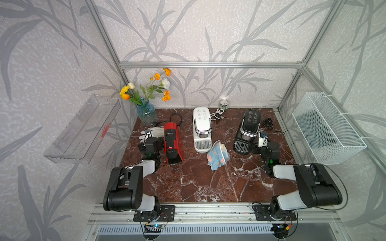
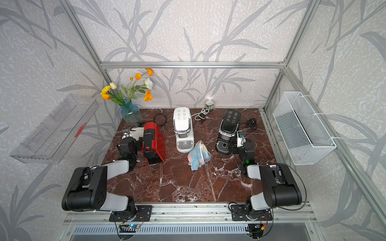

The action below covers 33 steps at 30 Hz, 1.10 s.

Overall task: Wipe the surface of a coffee machine
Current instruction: Pick up the cleaning item at the center of the board.

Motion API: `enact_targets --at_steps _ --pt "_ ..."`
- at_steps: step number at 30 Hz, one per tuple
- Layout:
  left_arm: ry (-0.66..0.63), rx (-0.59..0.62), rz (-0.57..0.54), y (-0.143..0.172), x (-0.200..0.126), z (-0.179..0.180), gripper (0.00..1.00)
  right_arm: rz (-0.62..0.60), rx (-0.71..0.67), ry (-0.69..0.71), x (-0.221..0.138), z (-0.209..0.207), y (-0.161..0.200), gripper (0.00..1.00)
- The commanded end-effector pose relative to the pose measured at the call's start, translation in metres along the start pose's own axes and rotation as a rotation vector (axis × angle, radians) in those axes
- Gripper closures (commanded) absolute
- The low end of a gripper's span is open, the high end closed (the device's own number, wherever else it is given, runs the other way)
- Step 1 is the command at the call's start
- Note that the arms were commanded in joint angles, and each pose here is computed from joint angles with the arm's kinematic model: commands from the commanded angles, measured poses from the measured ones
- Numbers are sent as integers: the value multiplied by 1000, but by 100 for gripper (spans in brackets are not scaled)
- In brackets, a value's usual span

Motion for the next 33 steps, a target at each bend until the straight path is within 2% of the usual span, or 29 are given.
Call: enact_targets --at_steps 1,4,7,9,13,16,19,24,27,33 --pt "-56 -58 40 -20 -21 0 0 -18 47 64 -13 -12 -25 1" --pt "-151 -224 -15 -32 -46 17 0 -8 147 83 -27 -19 -44 1" --pt "-173 -349 -49 -38 -67 30 0 48 267 71 -42 -24 -60 1" --pt "-168 -408 -44 -42 -81 35 0 54 310 -26 -51 -19 -72 1" --pt "-82 -436 -19 -60 -106 33 0 76 404 -231 -63 -5 -84 1" --pt "-10 -429 41 -74 -123 27 0 116 467 -417 -72 9 -87 1" --pt "38 -365 163 -81 -134 21 0 159 520 -547 -88 21 -86 1" --pt "97 -204 390 -76 -147 14 0 233 393 -668 -135 46 -89 1" --pt "111 -155 438 -66 -153 17 0 279 309 -705 -151 63 -78 1" --pt "119 -131 433 -51 -153 22 0 302 204 -763 -153 105 -71 1"
Point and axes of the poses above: each gripper's point midway between its finger pads, its own x axis out along the fingers, its own z axis along the line the jaws close on, y = z × x, the point moved 9 cm from there along -x, back along the fingers, and after that the axes turned 13 degrees about -x, right-handed, at the moved point
